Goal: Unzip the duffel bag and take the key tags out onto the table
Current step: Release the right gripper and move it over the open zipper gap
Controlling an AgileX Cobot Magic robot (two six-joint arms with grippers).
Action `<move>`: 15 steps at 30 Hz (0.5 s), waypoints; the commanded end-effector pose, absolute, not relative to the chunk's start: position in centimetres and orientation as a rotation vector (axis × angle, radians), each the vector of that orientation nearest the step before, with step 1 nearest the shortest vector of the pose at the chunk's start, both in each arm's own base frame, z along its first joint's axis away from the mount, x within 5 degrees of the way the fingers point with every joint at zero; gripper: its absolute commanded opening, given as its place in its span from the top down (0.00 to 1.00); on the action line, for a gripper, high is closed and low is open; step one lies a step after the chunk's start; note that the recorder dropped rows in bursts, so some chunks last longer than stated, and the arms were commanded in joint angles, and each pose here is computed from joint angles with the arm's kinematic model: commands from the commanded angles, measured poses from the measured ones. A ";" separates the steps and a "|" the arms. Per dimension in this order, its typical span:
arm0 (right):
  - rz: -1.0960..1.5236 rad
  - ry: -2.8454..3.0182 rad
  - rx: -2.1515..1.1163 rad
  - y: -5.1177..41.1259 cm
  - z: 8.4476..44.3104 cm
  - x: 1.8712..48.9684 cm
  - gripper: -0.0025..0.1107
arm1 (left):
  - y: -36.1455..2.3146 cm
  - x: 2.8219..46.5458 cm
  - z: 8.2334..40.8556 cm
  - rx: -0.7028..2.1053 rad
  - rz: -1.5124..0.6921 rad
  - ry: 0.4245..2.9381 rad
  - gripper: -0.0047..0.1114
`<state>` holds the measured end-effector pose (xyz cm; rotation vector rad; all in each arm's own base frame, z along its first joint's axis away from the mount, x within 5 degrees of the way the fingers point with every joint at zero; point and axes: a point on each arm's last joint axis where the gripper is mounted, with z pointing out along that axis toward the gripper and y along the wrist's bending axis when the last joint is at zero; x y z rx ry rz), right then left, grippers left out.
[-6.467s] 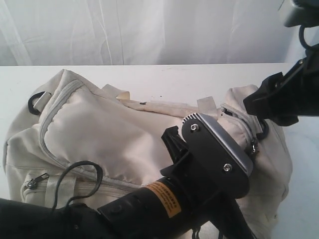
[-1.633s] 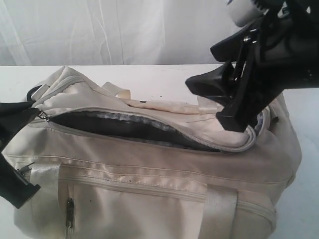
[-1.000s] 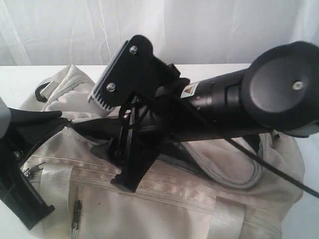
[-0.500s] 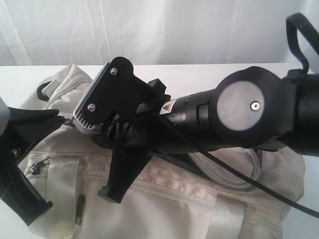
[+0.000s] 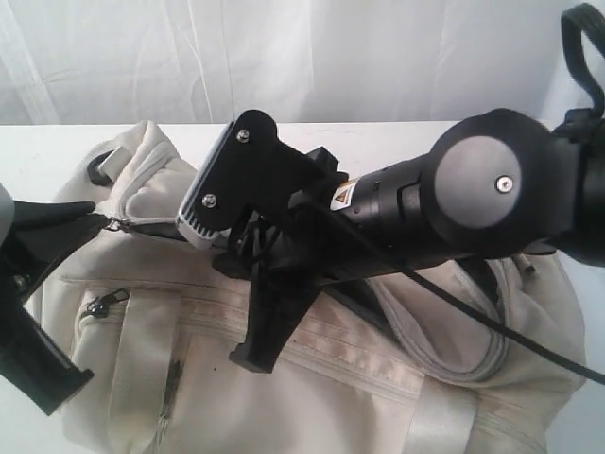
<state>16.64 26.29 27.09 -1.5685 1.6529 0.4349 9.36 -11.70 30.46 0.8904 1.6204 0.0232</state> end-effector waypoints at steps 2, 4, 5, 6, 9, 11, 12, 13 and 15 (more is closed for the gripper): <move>0.354 1.670 -1.546 24.3 28.0 17.8 0.98 | -10.4 9.7 31.0 0.911 0.204 1.612 0.96; 0.362 1.669 -1.562 24.0 28.4 17.4 0.98 | -10.5 9.7 31.0 0.920 0.191 1.606 0.96; 0.371 1.674 -1.572 23.9 28.5 17.2 0.98 | -10.6 9.7 31.0 0.922 0.187 1.604 0.96; 0.384 1.687 -1.602 23.6 28.5 16.8 0.98 | -10.6 9.6 31.0 0.926 0.181 1.601 0.96; 0.415 1.712 -1.676 23.0 28.8 15.9 0.98 | -10.7 9.6 31.0 0.930 0.175 1.599 0.96; 0.434 1.719 -1.732 22.4 29.1 15.1 0.98 | -10.8 9.6 31.0 0.938 0.162 1.592 0.96; 0.435 1.715 -1.748 22.3 29.1 14.9 0.98 | -10.8 9.6 31.2 0.939 0.174 1.570 0.96; 0.427 1.682 -1.791 22.0 29.3 14.6 0.98 | -10.9 9.7 31.4 0.942 0.188 1.538 0.96; 0.427 1.660 -1.806 21.8 29.6 14.4 0.98 | -11.1 9.7 31.7 0.943 0.183 1.494 0.96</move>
